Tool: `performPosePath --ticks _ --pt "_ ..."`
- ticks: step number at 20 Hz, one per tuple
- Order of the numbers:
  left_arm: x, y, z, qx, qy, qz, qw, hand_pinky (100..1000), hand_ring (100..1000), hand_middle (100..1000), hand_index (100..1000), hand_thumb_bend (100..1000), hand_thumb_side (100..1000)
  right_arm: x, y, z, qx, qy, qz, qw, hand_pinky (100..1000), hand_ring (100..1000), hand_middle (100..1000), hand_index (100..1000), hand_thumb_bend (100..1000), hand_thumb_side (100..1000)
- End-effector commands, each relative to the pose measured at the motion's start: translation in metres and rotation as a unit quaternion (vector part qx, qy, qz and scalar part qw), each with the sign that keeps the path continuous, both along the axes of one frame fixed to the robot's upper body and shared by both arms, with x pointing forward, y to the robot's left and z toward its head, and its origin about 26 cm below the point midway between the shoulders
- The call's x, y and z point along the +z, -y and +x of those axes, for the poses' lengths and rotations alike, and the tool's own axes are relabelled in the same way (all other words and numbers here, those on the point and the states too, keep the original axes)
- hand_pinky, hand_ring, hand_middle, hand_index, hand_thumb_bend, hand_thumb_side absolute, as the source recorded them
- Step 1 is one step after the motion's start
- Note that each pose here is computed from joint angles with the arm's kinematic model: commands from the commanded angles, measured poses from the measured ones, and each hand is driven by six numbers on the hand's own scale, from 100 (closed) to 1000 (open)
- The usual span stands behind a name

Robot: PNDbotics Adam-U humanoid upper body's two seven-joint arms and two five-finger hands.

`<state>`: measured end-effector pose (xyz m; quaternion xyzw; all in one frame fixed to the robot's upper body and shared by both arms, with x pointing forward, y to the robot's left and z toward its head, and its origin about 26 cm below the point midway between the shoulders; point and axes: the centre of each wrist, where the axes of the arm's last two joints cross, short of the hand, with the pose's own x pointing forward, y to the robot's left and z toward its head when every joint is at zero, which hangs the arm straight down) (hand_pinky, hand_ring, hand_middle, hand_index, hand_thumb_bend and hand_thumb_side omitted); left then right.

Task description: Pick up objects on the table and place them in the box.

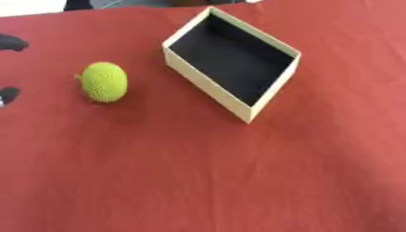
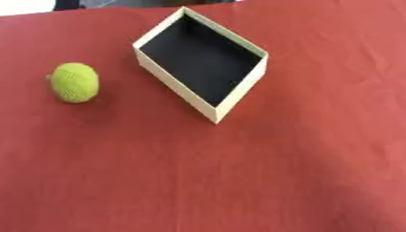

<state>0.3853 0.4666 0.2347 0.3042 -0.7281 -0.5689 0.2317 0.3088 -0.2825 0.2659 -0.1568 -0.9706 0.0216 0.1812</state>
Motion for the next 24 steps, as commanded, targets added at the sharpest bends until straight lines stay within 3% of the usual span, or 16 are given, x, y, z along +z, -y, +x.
performPosePath --ticks 1,8,24 --pt "0.011 -0.004 0.001 -0.01 -0.017 0.033 0.999 845 827 840 940 295 652 0.006 0.0 -0.004 0.004 0.011 -0.007 1.0 798 772 583 755 100 606" --pt "0.01 0.003 0.013 -0.027 -0.053 0.028 0.998 854 830 838 924 339 687 0.005 0.0 -0.004 0.006 0.009 -0.005 1.0 798 772 583 755 100 608" --pt "0.011 0.041 0.043 -0.066 -0.076 0.038 0.994 853 829 837 925 324 665 0.003 0.0 -0.004 0.006 0.003 -0.005 1.0 799 773 583 756 100 614"
